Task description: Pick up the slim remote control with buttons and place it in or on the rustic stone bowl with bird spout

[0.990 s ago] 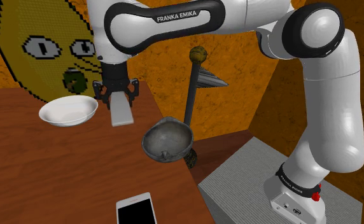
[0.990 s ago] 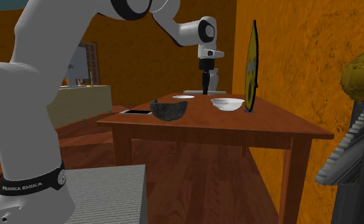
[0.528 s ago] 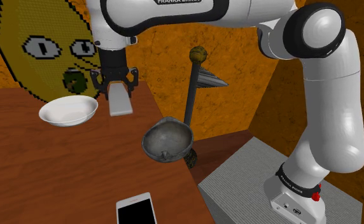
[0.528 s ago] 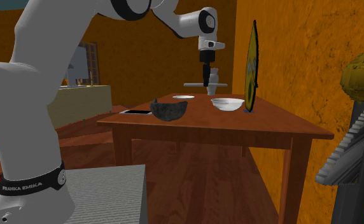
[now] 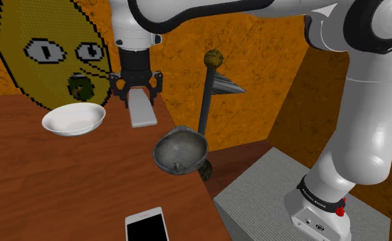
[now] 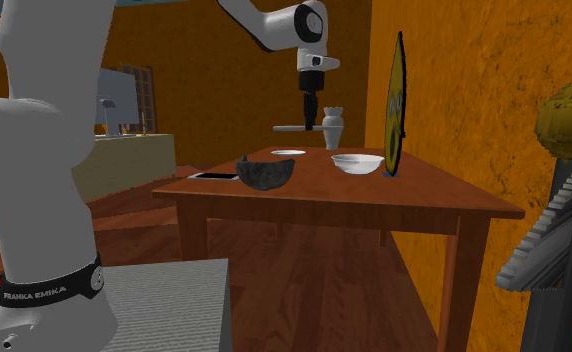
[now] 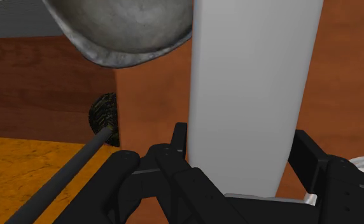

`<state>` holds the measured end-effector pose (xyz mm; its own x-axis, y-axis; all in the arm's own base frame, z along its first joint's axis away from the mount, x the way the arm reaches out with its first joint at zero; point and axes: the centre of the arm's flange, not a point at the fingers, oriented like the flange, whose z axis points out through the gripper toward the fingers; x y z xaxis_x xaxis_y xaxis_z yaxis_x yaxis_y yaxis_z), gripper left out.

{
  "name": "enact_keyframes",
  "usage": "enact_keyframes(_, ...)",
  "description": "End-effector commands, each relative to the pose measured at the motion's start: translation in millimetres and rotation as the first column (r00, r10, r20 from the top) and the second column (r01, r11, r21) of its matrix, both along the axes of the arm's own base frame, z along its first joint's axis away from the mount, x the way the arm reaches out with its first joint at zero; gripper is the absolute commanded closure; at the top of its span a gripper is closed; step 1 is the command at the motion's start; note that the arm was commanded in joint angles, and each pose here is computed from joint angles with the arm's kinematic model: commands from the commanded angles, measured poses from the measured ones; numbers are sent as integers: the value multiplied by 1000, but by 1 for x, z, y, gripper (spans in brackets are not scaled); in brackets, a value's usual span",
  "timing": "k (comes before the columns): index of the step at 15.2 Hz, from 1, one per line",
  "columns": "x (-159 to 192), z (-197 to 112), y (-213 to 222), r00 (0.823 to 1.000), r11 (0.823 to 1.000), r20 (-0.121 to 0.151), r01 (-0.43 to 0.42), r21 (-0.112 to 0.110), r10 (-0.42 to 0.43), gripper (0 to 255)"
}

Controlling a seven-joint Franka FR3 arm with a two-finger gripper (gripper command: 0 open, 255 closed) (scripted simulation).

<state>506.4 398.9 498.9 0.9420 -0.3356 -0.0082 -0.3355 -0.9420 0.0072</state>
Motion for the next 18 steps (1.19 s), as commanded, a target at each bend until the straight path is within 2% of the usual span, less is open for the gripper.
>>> enact_keyframes(1, -25, 0, -10, 1000, 1000, 0, 1, -1, -1, 255)
enact_keyframes(10, -144, 2, -56, 1000, 1000, 0, 1, -1, -1, 255)
enact_keyframes(18, -144, -40, -56, 1000, 1000, 0, 1, -1, -1, 255)
